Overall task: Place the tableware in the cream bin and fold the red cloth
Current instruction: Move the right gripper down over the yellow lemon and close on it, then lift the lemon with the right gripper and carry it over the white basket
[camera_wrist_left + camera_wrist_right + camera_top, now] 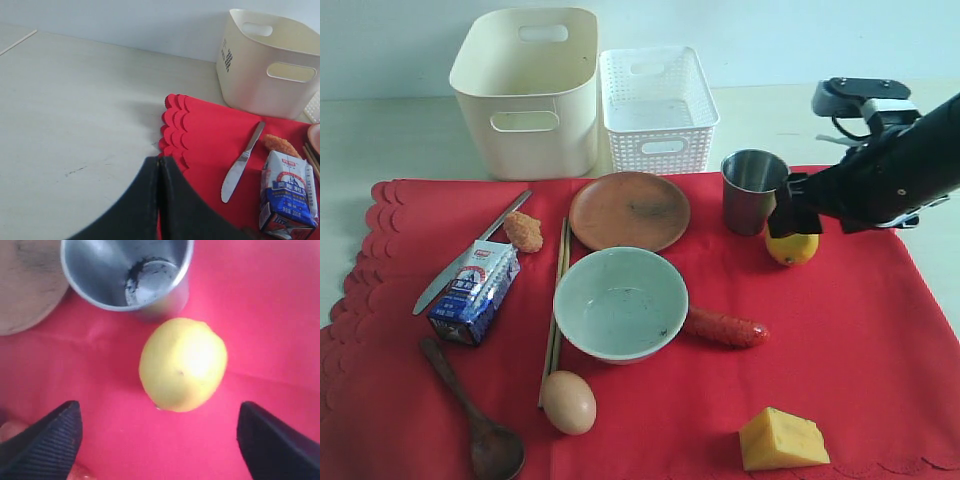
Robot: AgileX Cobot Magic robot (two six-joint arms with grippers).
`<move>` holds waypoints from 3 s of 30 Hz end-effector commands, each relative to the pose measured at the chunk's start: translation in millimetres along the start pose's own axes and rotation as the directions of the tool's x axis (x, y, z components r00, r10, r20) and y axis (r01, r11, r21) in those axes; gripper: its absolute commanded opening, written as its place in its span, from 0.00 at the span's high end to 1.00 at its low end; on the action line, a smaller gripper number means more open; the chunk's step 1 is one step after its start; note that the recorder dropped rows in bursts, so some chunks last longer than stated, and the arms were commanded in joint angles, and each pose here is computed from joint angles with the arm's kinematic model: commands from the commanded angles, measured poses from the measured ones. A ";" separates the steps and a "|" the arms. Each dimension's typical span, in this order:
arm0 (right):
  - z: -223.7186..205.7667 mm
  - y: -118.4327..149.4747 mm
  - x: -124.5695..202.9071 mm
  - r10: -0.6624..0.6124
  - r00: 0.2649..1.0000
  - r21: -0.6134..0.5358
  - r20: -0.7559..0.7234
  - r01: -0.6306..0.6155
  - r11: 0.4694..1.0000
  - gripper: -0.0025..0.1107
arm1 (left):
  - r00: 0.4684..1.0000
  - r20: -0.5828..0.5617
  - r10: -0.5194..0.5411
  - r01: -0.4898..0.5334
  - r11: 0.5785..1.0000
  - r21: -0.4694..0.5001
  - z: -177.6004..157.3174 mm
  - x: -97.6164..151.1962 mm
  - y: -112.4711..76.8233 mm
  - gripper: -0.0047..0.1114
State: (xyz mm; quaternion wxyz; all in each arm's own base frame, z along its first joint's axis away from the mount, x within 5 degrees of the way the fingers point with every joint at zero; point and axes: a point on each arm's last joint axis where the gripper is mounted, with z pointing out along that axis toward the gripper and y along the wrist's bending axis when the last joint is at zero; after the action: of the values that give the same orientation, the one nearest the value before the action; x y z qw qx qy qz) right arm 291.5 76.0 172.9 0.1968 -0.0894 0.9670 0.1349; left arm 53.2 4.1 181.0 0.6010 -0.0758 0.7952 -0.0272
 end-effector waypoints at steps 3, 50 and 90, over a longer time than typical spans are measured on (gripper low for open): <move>21.4 -0.1 -11.9 0.033 0.999 0.010 -0.008 -0.033 0.999 0.26 | 1.000 0.008 0.009 -0.009 1.000 0.007 -0.2 0.2 -0.2 0.96; -54.9 14.4 -11.5 -0.051 0.994 0.036 -0.100 0.055 0.998 0.98 | 1.000 0.008 0.009 -0.009 1.000 0.007 -0.2 0.2 -0.2 0.96; -7.0 108.3 -154.4 -0.295 0.927 -0.118 0.233 0.328 0.937 0.98 | 1.000 0.008 0.009 -0.009 1.000 0.007 -0.2 0.2 -0.2 0.96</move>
State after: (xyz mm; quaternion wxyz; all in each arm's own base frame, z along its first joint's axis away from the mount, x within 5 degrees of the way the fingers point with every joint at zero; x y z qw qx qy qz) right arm 389.5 188.4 264.7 0.2865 -0.2443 0.9069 0.1893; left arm 53.2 4.1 181.0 0.6010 -0.0758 0.7952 -0.0272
